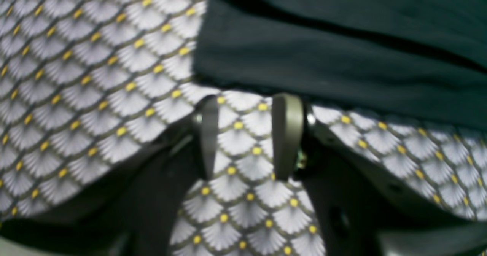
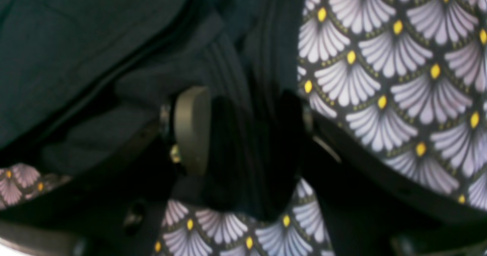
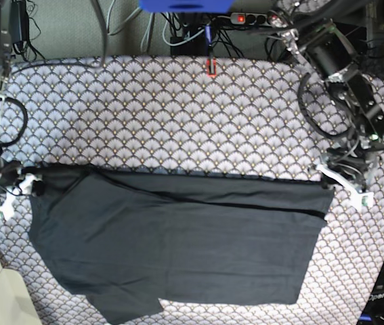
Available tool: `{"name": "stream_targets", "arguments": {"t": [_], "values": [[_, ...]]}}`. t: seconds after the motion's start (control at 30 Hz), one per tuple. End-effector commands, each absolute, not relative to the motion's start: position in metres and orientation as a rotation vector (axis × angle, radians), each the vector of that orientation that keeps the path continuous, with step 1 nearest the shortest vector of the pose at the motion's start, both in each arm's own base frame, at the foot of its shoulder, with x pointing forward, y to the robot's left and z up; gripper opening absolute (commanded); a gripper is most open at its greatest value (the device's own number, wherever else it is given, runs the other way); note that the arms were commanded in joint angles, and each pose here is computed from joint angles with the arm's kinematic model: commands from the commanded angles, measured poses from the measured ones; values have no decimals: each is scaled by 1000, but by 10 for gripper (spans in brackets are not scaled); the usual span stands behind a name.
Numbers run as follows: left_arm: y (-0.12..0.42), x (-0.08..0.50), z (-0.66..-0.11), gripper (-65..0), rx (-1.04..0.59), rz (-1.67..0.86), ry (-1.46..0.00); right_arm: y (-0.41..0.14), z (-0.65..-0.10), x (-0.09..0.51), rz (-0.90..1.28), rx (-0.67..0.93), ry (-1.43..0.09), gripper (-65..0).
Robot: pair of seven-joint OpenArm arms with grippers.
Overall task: Fold the T-shirt properly
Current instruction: 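Lower the held edge onto the shirt body with both grippers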
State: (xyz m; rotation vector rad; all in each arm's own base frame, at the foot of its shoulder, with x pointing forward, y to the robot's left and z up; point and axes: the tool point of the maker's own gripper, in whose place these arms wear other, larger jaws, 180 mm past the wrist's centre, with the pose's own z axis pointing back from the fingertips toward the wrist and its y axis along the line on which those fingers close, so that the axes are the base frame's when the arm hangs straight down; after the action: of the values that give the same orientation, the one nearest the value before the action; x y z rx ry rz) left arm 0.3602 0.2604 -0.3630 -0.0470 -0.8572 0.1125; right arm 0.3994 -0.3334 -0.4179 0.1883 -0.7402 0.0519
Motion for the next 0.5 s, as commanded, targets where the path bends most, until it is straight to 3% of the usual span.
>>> {"name": "stream_targets", "arguments": {"t": [0.0, 0.47], "values": [[264, 369, -347, -416, -45, 105, -918, -354, -400, 404, 49, 155, -775, -339], [301, 353, -348, -416, 8, 188, -912, -355, -422, 376, -15, 196, -744, -340]]}}
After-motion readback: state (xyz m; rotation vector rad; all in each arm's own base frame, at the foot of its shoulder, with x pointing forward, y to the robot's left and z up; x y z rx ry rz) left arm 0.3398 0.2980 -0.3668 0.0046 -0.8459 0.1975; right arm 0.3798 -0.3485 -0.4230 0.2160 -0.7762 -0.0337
